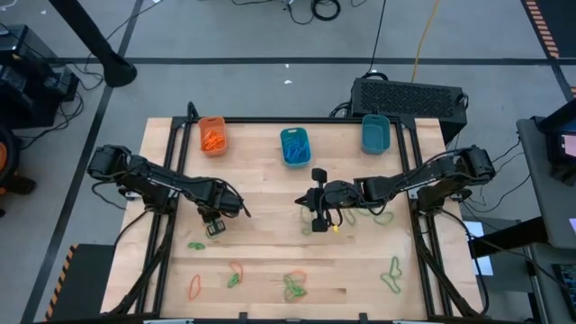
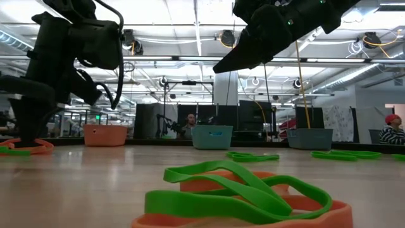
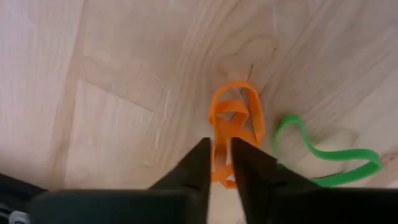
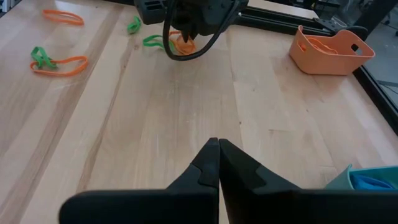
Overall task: Sort rubber bands into baskets
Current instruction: Put the orange rubber band into the orange bin
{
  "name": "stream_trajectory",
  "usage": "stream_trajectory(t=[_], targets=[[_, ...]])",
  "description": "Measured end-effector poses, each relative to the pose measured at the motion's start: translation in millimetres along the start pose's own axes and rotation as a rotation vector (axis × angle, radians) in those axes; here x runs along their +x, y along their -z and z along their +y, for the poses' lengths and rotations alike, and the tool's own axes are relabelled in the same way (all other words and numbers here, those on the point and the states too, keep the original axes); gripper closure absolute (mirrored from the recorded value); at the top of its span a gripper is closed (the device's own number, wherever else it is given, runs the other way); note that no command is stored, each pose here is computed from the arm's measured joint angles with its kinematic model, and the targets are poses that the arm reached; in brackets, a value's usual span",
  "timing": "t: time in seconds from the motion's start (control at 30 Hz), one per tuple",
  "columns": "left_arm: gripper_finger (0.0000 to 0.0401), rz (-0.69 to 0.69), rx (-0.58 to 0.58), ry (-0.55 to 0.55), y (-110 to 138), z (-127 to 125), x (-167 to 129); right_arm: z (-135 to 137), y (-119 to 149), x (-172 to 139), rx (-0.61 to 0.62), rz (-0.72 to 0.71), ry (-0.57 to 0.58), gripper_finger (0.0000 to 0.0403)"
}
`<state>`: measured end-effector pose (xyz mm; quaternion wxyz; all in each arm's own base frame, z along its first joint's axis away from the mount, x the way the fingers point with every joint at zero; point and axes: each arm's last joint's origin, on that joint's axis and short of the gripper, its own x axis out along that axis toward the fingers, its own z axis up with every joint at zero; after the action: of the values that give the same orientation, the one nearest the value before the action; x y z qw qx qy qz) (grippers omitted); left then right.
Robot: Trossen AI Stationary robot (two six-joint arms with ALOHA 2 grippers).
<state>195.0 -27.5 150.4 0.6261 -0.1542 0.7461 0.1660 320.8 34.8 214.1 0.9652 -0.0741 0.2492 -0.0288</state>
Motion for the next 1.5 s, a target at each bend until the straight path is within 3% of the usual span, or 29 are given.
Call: stream_trajectory(t=[0.13, 0.33, 0.57, 0.87, 1.07, 1.27, 1.37, 1.5], targets=[[0.0392, 0.002, 0.023, 0.001, 0.1, 0.0, 0.0, 0.0, 0.0, 0.0, 0.000, 0.000, 0.000, 0.0403], [0.0396, 0.009, 0.027, 0.030, -1.8, -2.8, -9.8, 0.0, 0.0, 0.0, -0.004, 0.000, 0.000, 0.0403], [0.0398, -0.059, 0.063, 0.060, 3.2, -10.1, -47.9, 0.0, 0.1, 0.0, -0.004, 0.001, 0.000, 0.0403], [0.0399, -0.186, 0.055, -0.095, 4.0, 3.7, -71.6, -0.1, 0.2, 0.0, -0.004, 0.002, 0.000, 0.0403], [0.0400, -0.283, 0.019, -0.196, -17.7, 30.9, -74.4, -0.4, -1.4, 0.0, 0.029, -0.014, 0.011, 0.0403], [0.0400, -0.315, -0.087, -0.357, -33.1, 71.5, -76.4, -2.6, -7.0, -1.4, 0.066, -0.064, 0.172, 0.0403], [0.0400, -0.289, -0.130, -0.395, -36.7, 92.9, -76.2, -4.0, -9.0, -2.2, 0.054, -0.080, 0.251, 0.0403], [0.0400, -0.288, -0.182, -0.403, -42.9, 121.2, -76.1, -6.6, -10.1, -2.0, 0.043, -0.089, 0.268, 0.0403]])
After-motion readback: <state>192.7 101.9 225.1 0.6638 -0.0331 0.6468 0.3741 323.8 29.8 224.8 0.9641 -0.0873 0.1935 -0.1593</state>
